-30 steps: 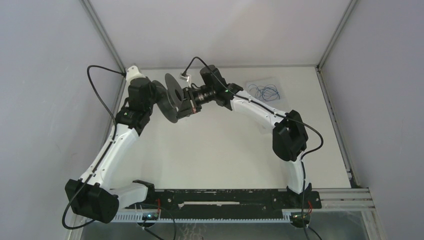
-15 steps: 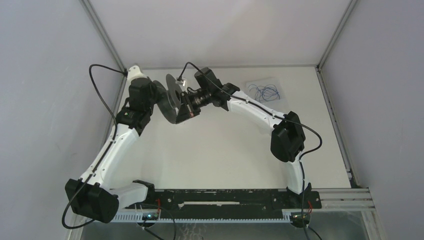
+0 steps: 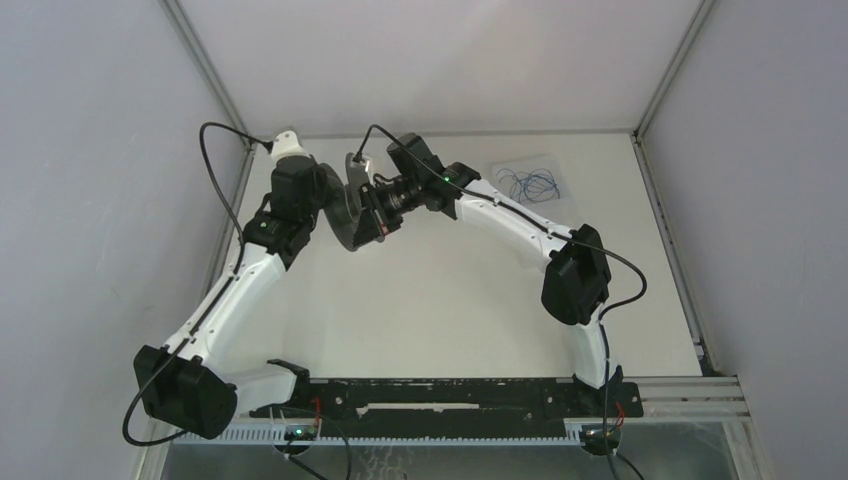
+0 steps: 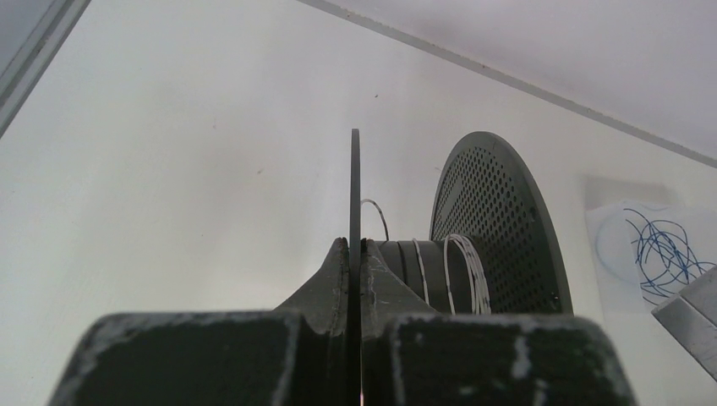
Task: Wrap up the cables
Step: Wrap the cable around the cable reel.
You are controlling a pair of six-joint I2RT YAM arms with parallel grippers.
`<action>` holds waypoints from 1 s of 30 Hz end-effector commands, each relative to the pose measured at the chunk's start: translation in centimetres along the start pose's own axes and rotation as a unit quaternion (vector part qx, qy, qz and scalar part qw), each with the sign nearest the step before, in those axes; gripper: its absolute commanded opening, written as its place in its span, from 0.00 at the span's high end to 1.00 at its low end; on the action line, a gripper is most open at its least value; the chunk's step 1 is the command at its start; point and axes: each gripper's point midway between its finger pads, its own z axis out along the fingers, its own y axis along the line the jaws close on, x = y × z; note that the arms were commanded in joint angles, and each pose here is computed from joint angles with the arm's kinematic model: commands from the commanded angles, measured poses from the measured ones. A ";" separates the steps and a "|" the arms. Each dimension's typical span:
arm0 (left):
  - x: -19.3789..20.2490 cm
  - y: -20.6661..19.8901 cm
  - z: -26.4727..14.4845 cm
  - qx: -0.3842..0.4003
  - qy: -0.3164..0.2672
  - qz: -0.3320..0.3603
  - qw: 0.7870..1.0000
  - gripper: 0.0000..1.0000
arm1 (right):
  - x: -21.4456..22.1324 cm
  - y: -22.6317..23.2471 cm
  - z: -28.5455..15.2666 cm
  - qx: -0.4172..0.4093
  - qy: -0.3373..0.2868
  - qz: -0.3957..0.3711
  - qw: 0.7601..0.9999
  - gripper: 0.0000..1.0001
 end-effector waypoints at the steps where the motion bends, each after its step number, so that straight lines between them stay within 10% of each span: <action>1: -2.2 -2.2 -0.2 0.041 -0.040 -0.035 0.998 1.00 | -2.7 4.8 -2.0 -0.038 -0.040 -0.054 0.997 0.82; 8: -1.0 -2.5 -0.2 0.052 -0.021 -0.053 0.997 1.00 | -2.9 4.3 -1.6 -0.032 -0.043 -0.039 0.998 0.95; 22: 0.7 -2.7 0.2 0.054 0.008 -0.070 0.996 1.00 | -3.4 4.9 -2.0 -0.026 -0.051 -0.038 0.998 0.76; 30: 0.9 -2.7 0.1 0.057 0.010 -0.067 0.996 1.00 | -4.0 4.5 -2.2 -0.008 -0.059 -0.047 0.997 0.94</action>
